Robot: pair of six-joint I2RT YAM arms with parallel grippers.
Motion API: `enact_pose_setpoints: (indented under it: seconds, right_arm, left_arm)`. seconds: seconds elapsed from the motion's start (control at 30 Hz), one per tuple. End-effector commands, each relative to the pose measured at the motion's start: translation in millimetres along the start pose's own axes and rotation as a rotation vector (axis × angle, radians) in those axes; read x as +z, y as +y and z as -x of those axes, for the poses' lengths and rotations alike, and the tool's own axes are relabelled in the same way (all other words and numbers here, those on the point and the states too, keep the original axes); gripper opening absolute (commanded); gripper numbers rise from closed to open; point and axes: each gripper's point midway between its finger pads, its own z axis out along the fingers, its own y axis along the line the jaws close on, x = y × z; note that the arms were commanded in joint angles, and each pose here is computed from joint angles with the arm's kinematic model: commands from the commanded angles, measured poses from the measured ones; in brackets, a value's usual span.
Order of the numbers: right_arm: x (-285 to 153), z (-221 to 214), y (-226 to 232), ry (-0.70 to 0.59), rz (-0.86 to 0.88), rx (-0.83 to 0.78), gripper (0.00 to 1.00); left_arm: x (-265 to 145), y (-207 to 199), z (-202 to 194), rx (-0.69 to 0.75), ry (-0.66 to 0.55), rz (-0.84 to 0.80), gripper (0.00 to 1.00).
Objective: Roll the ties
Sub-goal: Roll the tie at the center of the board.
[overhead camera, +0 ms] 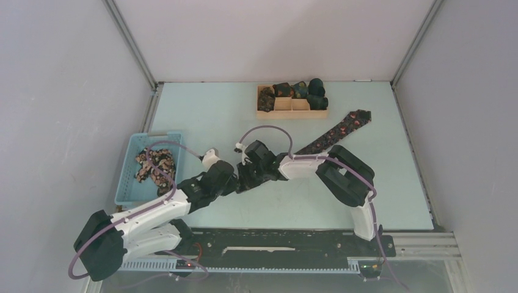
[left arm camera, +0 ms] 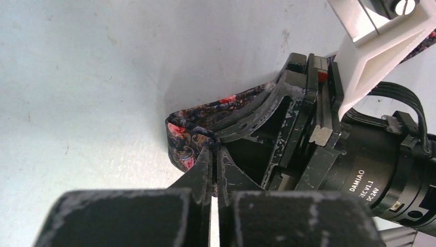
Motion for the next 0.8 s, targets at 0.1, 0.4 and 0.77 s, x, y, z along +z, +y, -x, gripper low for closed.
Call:
enact_pose_setpoints:
  seconds: [0.1,0.4,0.77]
  right_arm:
    - [8,11,42,-0.014,0.170,-0.022,0.12]
    - [-11,13,40,0.001,0.144,-0.031,0.12]
    - [-33,2,33,0.024,0.140,-0.026,0.12]
  left_arm:
    - [-4,3,6,-0.012,-0.026,-0.002,0.00]
    - [0,2,10,0.020,-0.032,0.018,0.00]
    - [5,-3,12,0.043,-0.025,0.035,0.00]
